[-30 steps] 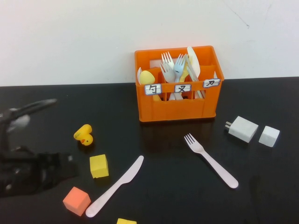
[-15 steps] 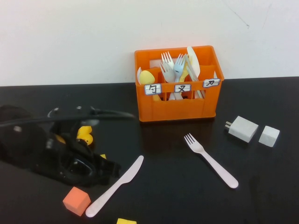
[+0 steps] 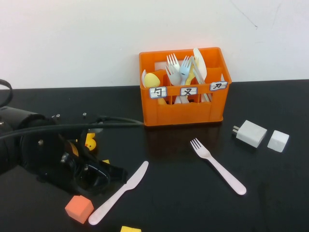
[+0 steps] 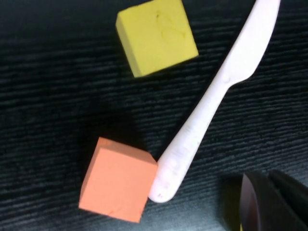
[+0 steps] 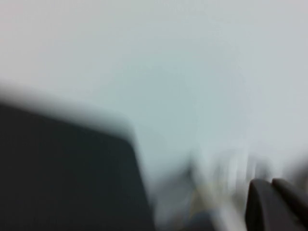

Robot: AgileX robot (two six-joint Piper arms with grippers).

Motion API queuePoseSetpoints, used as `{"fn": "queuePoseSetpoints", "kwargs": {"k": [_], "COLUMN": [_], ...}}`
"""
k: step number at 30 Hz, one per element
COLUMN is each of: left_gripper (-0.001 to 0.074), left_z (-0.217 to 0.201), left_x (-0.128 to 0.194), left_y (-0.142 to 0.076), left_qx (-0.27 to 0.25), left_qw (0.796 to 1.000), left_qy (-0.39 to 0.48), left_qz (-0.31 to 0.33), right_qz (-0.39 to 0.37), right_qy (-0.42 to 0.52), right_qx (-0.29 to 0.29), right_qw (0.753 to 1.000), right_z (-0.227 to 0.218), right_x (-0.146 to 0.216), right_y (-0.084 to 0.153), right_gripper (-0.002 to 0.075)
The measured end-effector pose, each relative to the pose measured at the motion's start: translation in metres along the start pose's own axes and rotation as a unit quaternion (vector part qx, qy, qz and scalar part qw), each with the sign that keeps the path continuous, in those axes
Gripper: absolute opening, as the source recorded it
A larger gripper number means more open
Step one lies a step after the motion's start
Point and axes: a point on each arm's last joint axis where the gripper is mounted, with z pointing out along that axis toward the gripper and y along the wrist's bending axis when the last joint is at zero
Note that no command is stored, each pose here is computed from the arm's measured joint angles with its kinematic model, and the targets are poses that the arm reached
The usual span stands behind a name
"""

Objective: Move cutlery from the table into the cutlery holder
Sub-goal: Pick up the knife

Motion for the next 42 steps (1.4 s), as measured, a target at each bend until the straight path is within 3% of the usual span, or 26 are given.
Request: {"fn": "queuePoseSetpoints", "kwargs": {"k": [2,5,9,12,15,19,24,29,35,42], "left_gripper": [-0.0001,-0.0001,-0.0001,0.0008,0.0081,0.0266,0.0347,0.0357,0.0329,0.0281], "left_z": [0.0,0.0,0.004,0.015,0.03,0.047,0.064,0.084,0.096,0.105], "left_x": [0.0,0.001,0.0,-0.004,-0.006,-0.01,-0.019,-0.03,-0.033,-0.026], "left_y": [0.0,0.0,0.0,0.001,0.002,0.002,0.0,-0.002,-0.004,-0.016], "left_qx": [-0.001,-0.001,0.001,-0.008,-0.016,-0.024,-0.029,-0.035,-0.048,-0.074], "left_qw": [1.0,1.0,1.0,1.0,1.0,0.998,0.996,0.994,0.99,0.979], "left_qy": [0.002,0.005,0.006,0.007,0.024,0.049,0.067,0.081,0.1,0.112], "left_qz": [-0.004,-0.007,-0.017,-0.005,0.012,0.033,0.05,0.066,0.083,0.151], "right_qz": [0.021,0.027,0.019,0.02,0.028,0.038,0.03,0.026,0.03,0.039], "right_qy": [0.105,0.19,0.189,0.166,0.151,0.122,0.111,0.085,0.051,0.051], "right_qx": [-0.041,-0.179,-0.33,-0.407,-0.458,-0.518,-0.552,-0.545,-0.517,-0.516], "right_qw": [0.993,0.965,0.925,0.898,0.876,0.846,0.826,0.834,0.854,0.854], "right_z": [0.0,-0.01,-0.023,-0.031,-0.037,-0.048,-0.06,-0.073,-0.078,-0.078], "right_x": [0.014,0.026,0.024,0.023,0.027,0.035,0.055,0.066,0.068,0.069], "right_y": [0.005,0.029,0.053,0.068,0.08,0.098,0.114,0.116,0.112,0.114], "right_gripper": [-0.0002,-0.0002,-0.0002,-0.0002,-0.0002,-0.0002,-0.0002,-0.0002,-0.0002,-0.0002]}}
